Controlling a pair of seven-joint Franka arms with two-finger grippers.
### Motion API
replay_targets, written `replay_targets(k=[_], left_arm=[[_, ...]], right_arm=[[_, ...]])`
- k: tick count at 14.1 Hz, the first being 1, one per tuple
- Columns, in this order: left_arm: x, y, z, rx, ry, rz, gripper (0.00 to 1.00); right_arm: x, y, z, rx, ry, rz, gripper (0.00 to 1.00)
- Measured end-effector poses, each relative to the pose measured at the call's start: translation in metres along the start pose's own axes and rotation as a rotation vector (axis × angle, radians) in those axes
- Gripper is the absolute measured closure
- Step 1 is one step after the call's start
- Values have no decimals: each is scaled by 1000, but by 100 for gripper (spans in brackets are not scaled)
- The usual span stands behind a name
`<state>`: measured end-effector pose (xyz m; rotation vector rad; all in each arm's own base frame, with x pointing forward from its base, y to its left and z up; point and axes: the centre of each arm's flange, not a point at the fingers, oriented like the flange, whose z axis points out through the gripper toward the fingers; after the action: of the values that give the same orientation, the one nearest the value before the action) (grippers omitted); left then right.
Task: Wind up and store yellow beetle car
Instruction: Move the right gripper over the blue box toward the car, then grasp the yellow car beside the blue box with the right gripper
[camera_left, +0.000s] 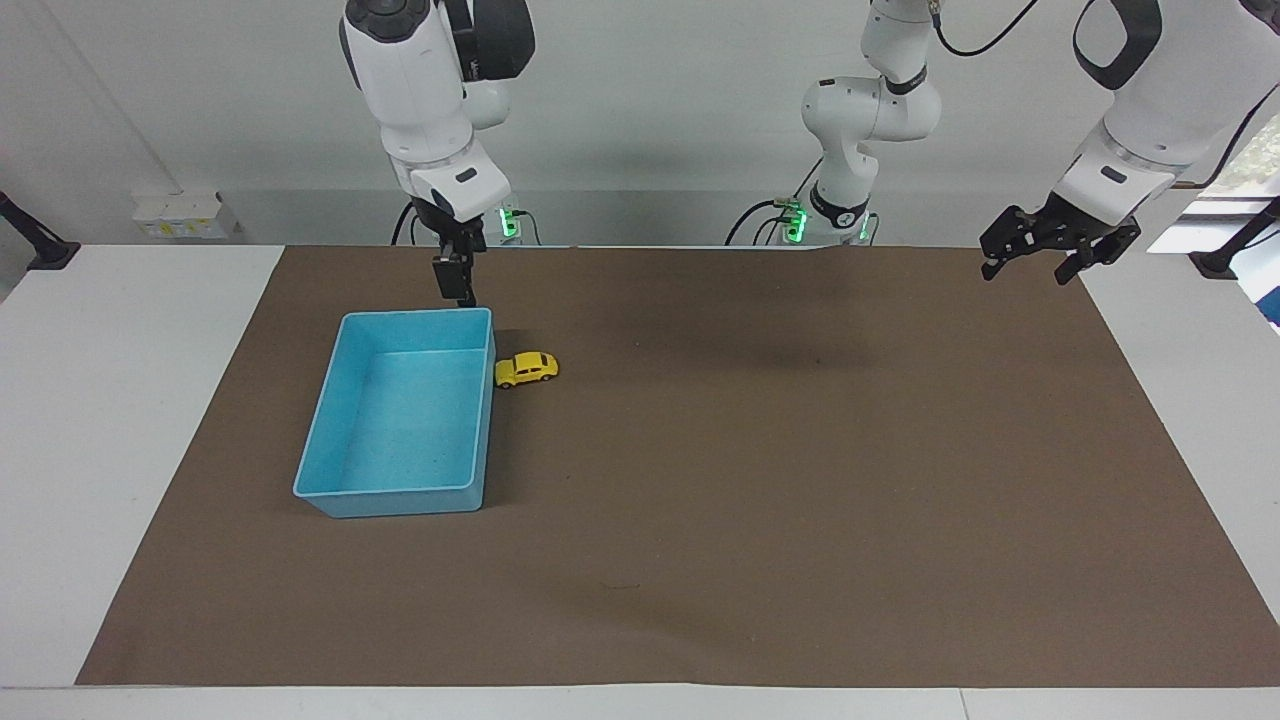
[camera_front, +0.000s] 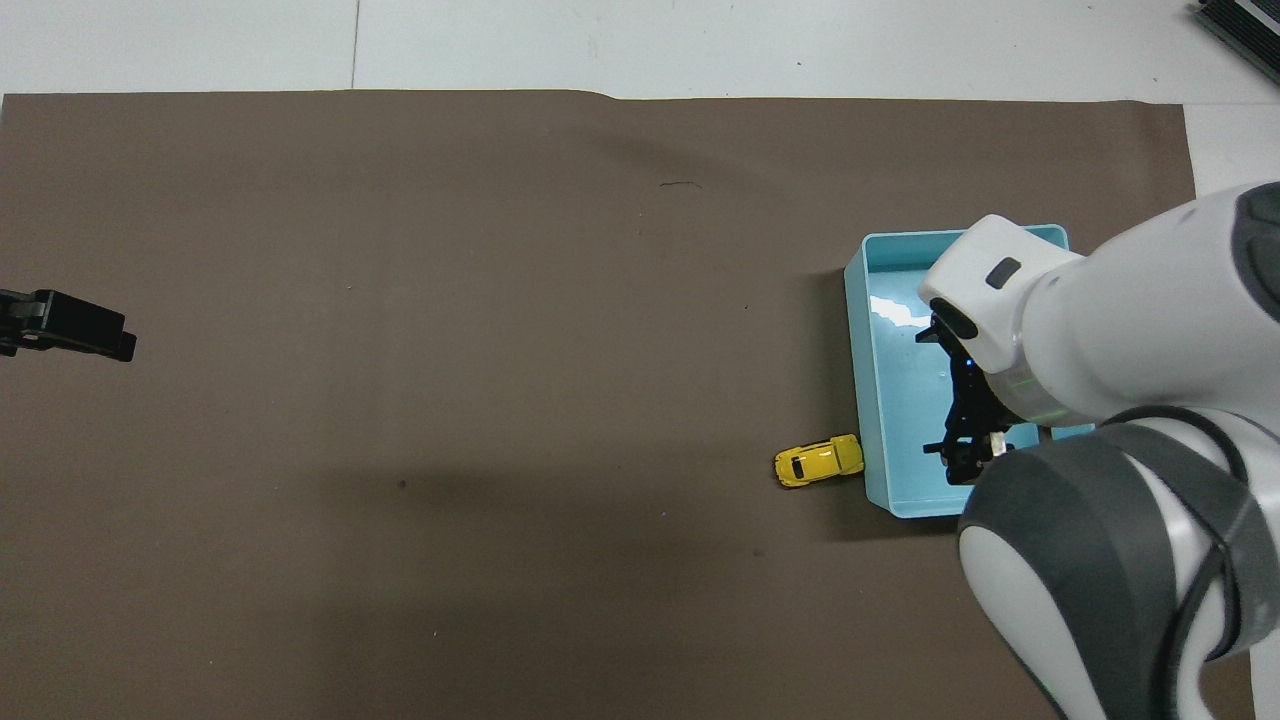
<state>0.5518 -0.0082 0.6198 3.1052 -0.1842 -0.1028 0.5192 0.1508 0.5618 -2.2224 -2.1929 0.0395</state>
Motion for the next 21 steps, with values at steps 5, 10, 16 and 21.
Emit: replay_targets(k=[5, 10, 16, 21], left_arm=[[0, 0, 0, 0, 0, -1, 0], [0, 0, 0, 0, 0, -1, 0], [0, 0, 0, 0, 0, -1, 0], [0, 0, 0, 0, 0, -2, 0]], right_arm=[[8, -1, 42, 11, -4, -17, 0], [25, 5, 82, 29, -7, -44, 0], [25, -4, 127, 36, -10, -50, 0], [28, -15, 164, 20, -5, -66, 0]])
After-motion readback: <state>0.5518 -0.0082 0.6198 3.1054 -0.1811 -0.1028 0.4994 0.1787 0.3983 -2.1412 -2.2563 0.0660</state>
